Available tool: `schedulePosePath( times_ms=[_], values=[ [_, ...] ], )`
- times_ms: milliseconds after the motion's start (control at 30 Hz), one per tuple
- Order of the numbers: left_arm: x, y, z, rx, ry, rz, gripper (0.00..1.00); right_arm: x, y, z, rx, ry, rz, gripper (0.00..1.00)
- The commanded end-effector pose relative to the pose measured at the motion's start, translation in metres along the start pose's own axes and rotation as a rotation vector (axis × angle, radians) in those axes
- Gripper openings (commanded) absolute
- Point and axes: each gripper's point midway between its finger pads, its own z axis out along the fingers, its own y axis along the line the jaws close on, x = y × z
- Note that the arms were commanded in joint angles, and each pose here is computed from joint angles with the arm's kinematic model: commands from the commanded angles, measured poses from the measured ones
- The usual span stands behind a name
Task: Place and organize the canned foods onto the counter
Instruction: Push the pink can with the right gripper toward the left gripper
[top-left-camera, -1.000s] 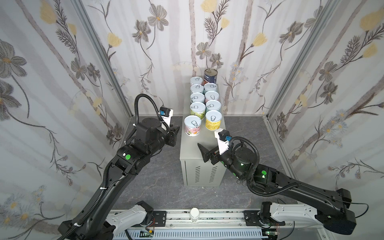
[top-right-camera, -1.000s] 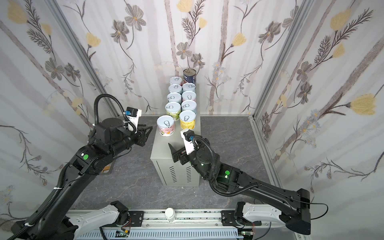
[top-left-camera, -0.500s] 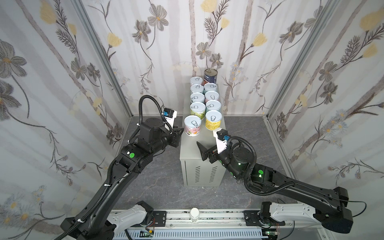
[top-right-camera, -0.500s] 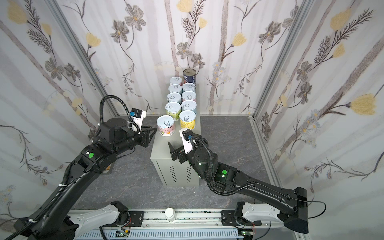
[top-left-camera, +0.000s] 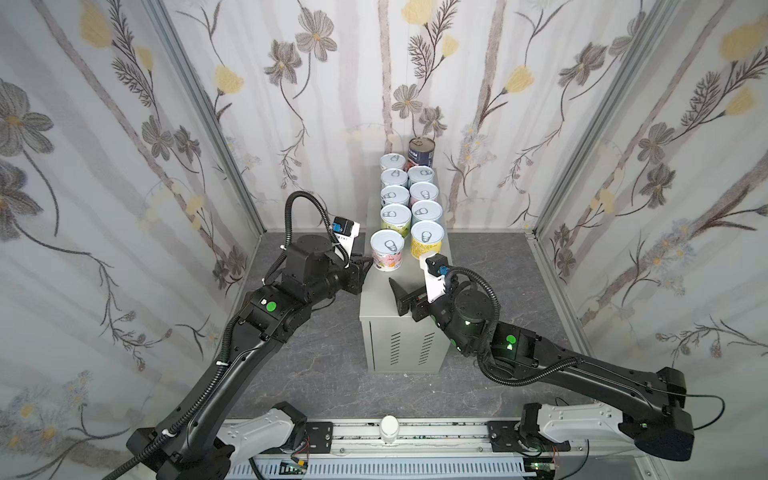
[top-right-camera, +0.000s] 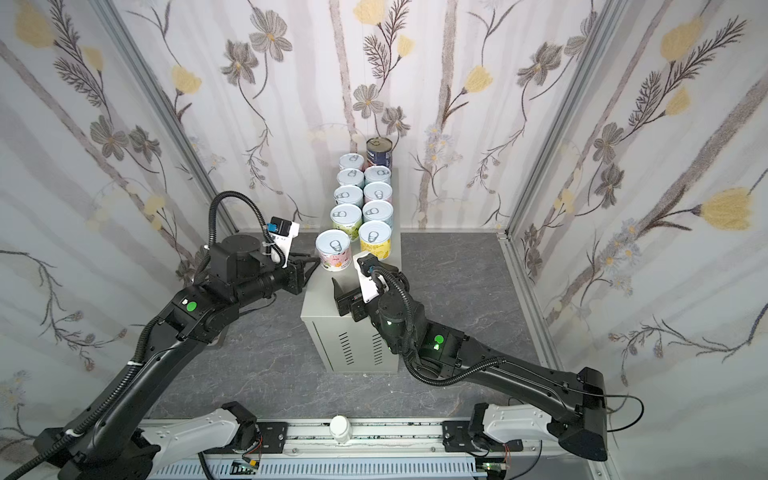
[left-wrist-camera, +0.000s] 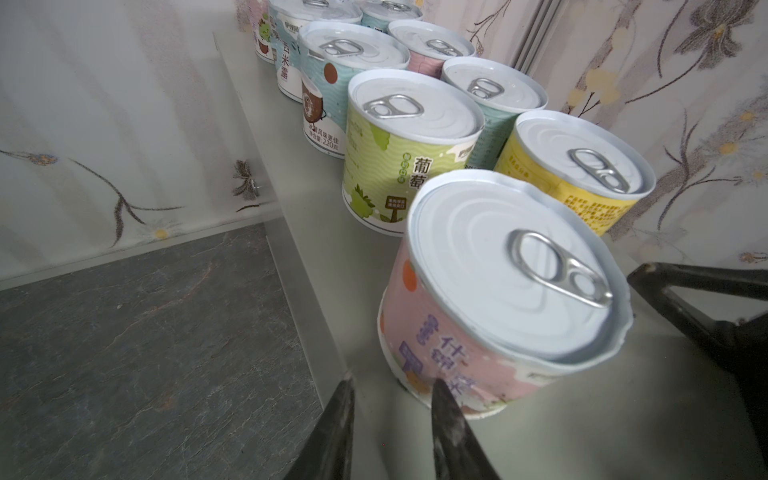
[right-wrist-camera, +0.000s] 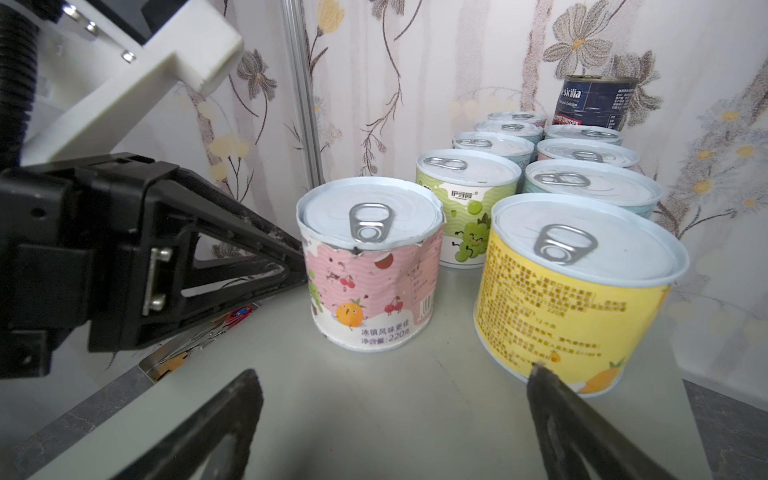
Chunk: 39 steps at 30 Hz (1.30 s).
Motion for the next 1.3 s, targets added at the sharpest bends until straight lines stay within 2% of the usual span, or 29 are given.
schedulePosePath(
  times_ms=[0, 1267],
  values=[
    [-0.008, -0.004, 0.003, 0.021, -0.032, 0.011, 0.32, -0.01, -0.008, 0.001, 0.032, -0.029, 0.048, 1.0],
    [-0.008, -0.002, 0.027, 0.049, -0.032, 0.043, 0.33, 0.001, -0.031, 0.012, 0.12, 0.006, 0.09, 1.0]
  ],
)
